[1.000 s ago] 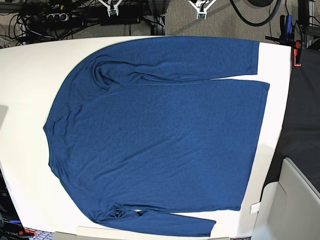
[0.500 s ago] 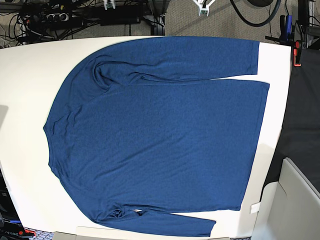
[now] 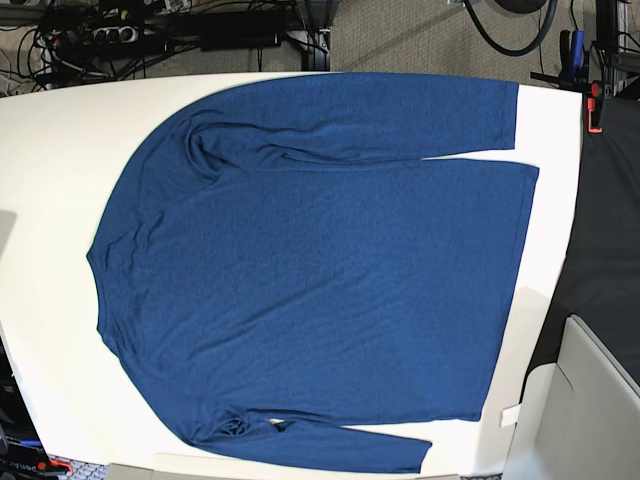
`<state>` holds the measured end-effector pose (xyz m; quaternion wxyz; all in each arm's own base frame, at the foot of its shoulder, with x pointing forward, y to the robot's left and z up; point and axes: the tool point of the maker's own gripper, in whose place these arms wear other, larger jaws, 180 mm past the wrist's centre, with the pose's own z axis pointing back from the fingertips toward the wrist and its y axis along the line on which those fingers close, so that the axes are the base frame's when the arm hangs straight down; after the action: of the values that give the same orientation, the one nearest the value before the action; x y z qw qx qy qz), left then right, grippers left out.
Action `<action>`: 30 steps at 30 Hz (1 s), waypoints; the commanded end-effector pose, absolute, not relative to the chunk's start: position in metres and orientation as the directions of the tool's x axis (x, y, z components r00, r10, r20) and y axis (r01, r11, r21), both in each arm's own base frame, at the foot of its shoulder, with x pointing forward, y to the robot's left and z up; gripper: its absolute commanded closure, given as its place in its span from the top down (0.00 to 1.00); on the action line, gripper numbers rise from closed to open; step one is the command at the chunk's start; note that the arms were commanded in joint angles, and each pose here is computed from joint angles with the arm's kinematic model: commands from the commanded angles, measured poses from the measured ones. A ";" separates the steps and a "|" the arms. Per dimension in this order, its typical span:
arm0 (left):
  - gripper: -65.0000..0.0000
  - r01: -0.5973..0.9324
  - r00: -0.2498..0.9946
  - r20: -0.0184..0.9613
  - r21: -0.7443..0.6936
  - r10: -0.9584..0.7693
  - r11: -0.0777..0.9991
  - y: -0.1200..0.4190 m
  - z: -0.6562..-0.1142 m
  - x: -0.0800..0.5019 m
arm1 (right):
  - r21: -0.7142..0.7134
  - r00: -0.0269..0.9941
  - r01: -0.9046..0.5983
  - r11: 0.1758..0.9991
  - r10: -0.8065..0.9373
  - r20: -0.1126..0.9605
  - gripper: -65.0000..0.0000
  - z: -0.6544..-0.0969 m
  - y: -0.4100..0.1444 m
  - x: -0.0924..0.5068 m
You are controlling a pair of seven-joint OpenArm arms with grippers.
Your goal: Fold the T-shirt properly
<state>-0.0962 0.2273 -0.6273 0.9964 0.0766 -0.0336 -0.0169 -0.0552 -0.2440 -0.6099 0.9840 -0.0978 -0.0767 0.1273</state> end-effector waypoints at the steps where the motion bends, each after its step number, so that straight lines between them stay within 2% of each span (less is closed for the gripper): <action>1: 0.00 0.037 0.993 0.102 0.166 -0.054 0.985 0.233 -0.621 -0.093 | -0.223 0.949 -0.243 0.944 0.279 0.147 0.00 -0.602 -0.249 -0.056; 7: 0.00 0.102 0.955 0.253 0.203 -0.153 0.974 0.247 -0.573 -0.071 | -0.254 0.909 -0.285 0.924 0.344 0.234 0.00 -0.567 -0.255 -0.044; 14: 0.00 0.157 0.861 0.451 0.204 -0.235 0.966 0.226 -0.500 -0.027 | -0.275 0.830 -0.365 0.889 0.445 0.338 0.00 -0.511 -0.250 -0.027; 19: 0.00 0.173 0.802 0.539 0.200 -0.255 0.965 0.211 -0.461 -0.005 | -0.275 0.765 -0.409 0.870 0.491 0.416 0.00 -0.470 -0.234 -0.012; 23: 0.00 0.181 0.745 0.612 0.198 -0.266 0.963 0.198 -0.428 0.019 | -0.324 0.719 -0.383 0.865 0.499 0.484 0.00 -0.432 -0.237 0.011; 30: 0.00 0.150 0.692 0.664 0.251 -0.283 0.956 0.202 -0.375 0.064 | -0.415 0.617 -0.341 0.844 0.533 0.579 0.00 -0.364 -0.241 0.051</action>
<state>0.0687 0.2014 -0.3780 0.9141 0.0882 -0.3786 -0.1150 0.0505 -0.2407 -0.3688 0.8920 -0.1329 -0.3566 0.2439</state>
